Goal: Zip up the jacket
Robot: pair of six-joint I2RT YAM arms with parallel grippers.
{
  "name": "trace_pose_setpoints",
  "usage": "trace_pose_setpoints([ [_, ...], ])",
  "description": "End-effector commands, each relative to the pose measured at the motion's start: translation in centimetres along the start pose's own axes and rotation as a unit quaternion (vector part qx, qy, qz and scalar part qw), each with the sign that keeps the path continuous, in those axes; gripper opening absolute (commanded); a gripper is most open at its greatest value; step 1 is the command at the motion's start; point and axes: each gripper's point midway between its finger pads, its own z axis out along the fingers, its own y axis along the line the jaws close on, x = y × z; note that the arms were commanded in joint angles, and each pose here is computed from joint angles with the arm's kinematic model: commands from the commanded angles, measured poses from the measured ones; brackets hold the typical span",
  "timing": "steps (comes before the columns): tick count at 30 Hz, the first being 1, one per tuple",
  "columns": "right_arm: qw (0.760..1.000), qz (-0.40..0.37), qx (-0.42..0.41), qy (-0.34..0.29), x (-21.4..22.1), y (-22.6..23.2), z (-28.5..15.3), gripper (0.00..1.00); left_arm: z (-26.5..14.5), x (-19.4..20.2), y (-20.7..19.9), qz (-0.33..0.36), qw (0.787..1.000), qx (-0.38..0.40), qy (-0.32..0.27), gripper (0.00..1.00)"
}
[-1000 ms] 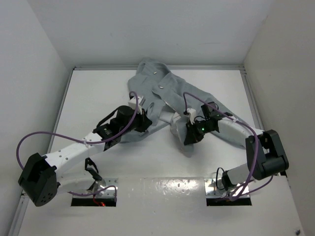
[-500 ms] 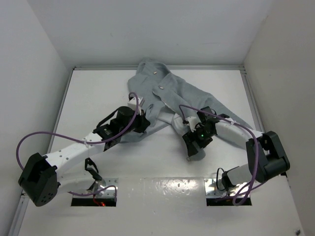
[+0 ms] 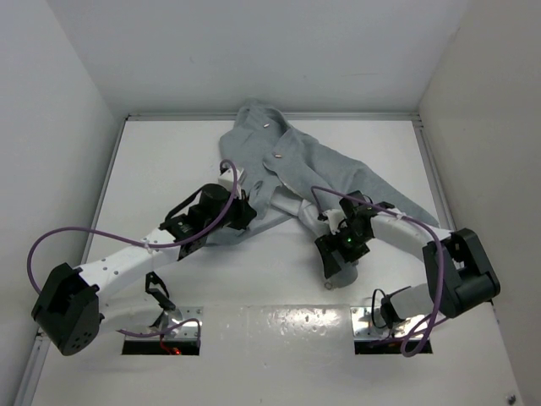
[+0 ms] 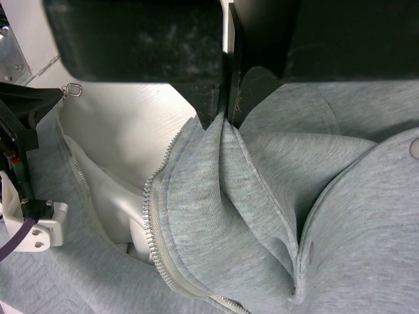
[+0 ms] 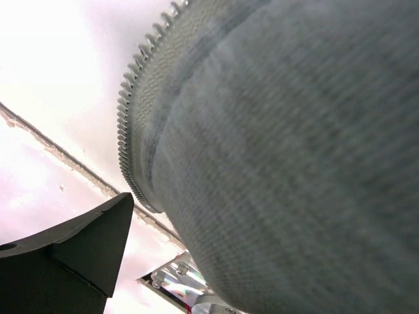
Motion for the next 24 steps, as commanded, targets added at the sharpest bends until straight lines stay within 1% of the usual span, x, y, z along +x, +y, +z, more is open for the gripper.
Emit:
trace_pose_setpoints([
  [1,1.000,-0.004,-0.004,0.002,-0.6,0.0,-0.6,1.00,-0.2,-1.9,0.1,-0.006,0.999,0.004,-0.035,0.00],
  [4,0.998,-0.024,0.008,-0.050,-4.1,-0.3,-1.6,1.00,-0.2,-1.9,0.1,-0.006,0.999,0.004,-0.035,0.00],
  [5,0.995,-0.034,0.032,-0.085,-6.2,-1.1,-2.2,1.00,0.0,-1.3,0.4,-0.002,1.000,0.000,-0.026,0.00],
  [7,0.992,-0.041,0.052,-0.111,-8.2,-1.8,-2.8,1.00,0.0,-1.3,0.4,-0.002,1.000,0.000,-0.026,0.00],
  [8,0.991,-0.042,0.058,-0.117,-10.1,-2.3,-3.0,1.00,0.2,-1.0,0.5,-0.002,1.000,-0.002,-0.022,0.00],
  [9,0.991,-0.040,0.060,-0.114,-10.9,-2.6,-3.2,1.00,0.4,-0.9,0.4,-0.002,1.000,0.002,-0.020,0.00],
  [10,0.993,-0.027,0.059,-0.101,-11.2,-2.8,-3.1,1.00,0.4,-1.6,0.5,-0.003,1.000,0.000,-0.027,0.00],
  [11,0.996,-0.007,0.057,-0.068,-10.8,-3.5,-2.1,1.00,0.6,-1.3,0.6,-0.004,1.000,-0.002,-0.022,0.00],
  [12,0.995,-0.008,0.060,-0.085,-14.2,-4.1,-2.7,1.00,0.6,-1.7,0.3,-0.003,1.000,0.005,-0.025,0.00],
  [13,0.994,0.015,0.065,-0.086,-15.1,-4.3,-2.6,1.00,0.8,-1.6,0.3,0.001,1.000,0.004,-0.024,0.00],
  [16,0.989,0.007,0.090,-0.115,-19.6,-6.0,-2.6,1.00,0.7,-2.9,0.4,0.005,0.999,0.000,-0.038,0.00],
  [17,0.985,0.009,0.119,-0.121,-20.1,-7.1,-3.1,1.00,0.7,-3.4,0.3,0.011,0.999,0.002,-0.043,0.00],
  [20,0.979,0.012,0.115,-0.165,-20.9,-6.9,-5.0,1.00,0.4,-3.8,1.0,0.012,0.999,-0.007,-0.048,0.00],
  [21,0.976,-0.002,0.109,-0.190,-20.8,-6.0,-6.5,1.00,0.5,-3.4,1.6,0.014,0.999,-0.013,-0.044,0.00],
  [22,0.975,-0.013,0.109,-0.191,-20.4,-5.6,-6.8,1.00,0.5,-3.4,1.6,0.014,0.999,-0.013,-0.044,0.00],
  [23,0.973,-0.071,0.118,-0.187,-20.2,-5.1,-7.0,1.00,0.5,-3.4,1.6,0.014,0.999,-0.013,-0.044,0.00],
  [24,0.969,-0.087,0.145,-0.180,-19.1,-5.2,-7.6,1.00,0.5,-3.4,1.4,0.015,0.999,-0.009,-0.043,0.00],
])
